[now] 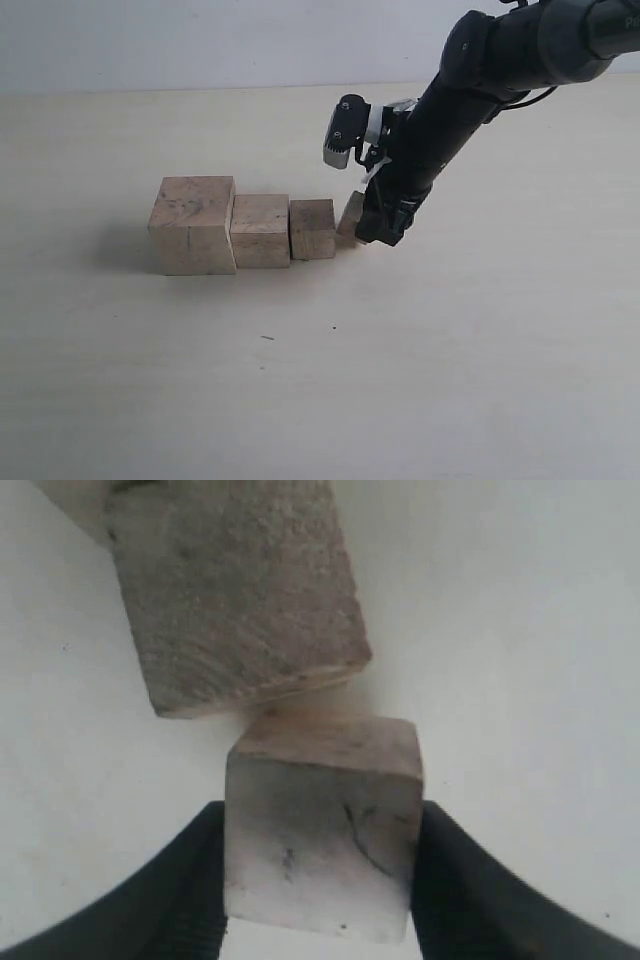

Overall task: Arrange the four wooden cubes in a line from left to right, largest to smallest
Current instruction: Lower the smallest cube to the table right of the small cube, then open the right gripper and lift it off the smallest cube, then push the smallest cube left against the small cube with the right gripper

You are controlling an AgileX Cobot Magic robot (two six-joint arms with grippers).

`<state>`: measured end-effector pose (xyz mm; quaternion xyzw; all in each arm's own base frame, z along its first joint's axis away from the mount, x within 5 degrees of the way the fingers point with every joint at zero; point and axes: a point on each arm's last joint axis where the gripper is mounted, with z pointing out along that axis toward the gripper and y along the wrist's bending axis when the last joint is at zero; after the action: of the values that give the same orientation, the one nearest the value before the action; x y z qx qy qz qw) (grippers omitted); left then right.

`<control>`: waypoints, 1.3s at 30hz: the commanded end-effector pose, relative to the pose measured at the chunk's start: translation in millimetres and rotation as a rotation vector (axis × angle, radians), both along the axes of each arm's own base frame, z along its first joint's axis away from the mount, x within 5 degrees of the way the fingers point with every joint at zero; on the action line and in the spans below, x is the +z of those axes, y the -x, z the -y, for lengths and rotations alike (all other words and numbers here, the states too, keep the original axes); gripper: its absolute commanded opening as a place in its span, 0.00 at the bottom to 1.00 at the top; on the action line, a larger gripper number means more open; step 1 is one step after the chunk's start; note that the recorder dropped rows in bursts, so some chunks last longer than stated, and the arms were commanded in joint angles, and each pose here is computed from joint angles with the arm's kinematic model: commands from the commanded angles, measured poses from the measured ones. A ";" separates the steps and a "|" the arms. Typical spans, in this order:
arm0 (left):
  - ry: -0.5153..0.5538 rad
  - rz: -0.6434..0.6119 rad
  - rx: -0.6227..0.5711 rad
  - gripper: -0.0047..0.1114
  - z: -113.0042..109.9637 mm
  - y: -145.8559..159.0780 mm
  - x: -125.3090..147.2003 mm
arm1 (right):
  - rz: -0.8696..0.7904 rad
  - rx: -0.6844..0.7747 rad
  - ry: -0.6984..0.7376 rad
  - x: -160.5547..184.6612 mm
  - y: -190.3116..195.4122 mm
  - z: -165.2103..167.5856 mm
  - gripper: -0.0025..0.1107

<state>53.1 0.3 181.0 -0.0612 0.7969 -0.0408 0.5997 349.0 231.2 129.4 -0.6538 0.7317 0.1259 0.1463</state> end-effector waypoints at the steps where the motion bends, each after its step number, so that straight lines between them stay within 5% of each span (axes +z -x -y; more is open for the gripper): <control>1: -0.004 0.011 -0.006 0.04 0.3 0.0 -0.1 | 0.013 0.003 -0.008 0.6 -2.5 -0.9 0.02; 6: -0.004 0.011 -0.006 0.04 0.3 0.0 -0.1 | -0.001 0.009 -0.002 -0.6 -1.1 -0.4 0.07; 11: -0.004 0.011 -0.006 0.04 0.3 0.0 -0.1 | -0.021 0.020 0.008 -1.0 1.0 0.4 0.41; 15: -0.004 0.011 -0.006 0.04 0.3 0.0 -0.1 | -0.035 0.000 -0.017 -0.2 1.4 -1.6 0.52; 26: -0.004 0.011 -0.006 0.04 0.3 0.0 -0.1 | -0.032 -0.049 -0.030 5.3 0.5 -1.9 0.56; 33: -0.004 0.011 -0.006 0.04 0.3 0.0 -0.1 | 0.042 -0.073 -0.062 42.1 1.8 1.6 0.56; 39: -0.004 0.011 -0.006 0.04 0.3 0.0 -0.1 | 0.070 -0.282 0.079 58.3 0.5 20.1 0.46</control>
<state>53.1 0.3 181.0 -0.0612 0.7969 -0.0408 0.5997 345.6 219.7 185.4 -0.5721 0.7964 0.0897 0.1742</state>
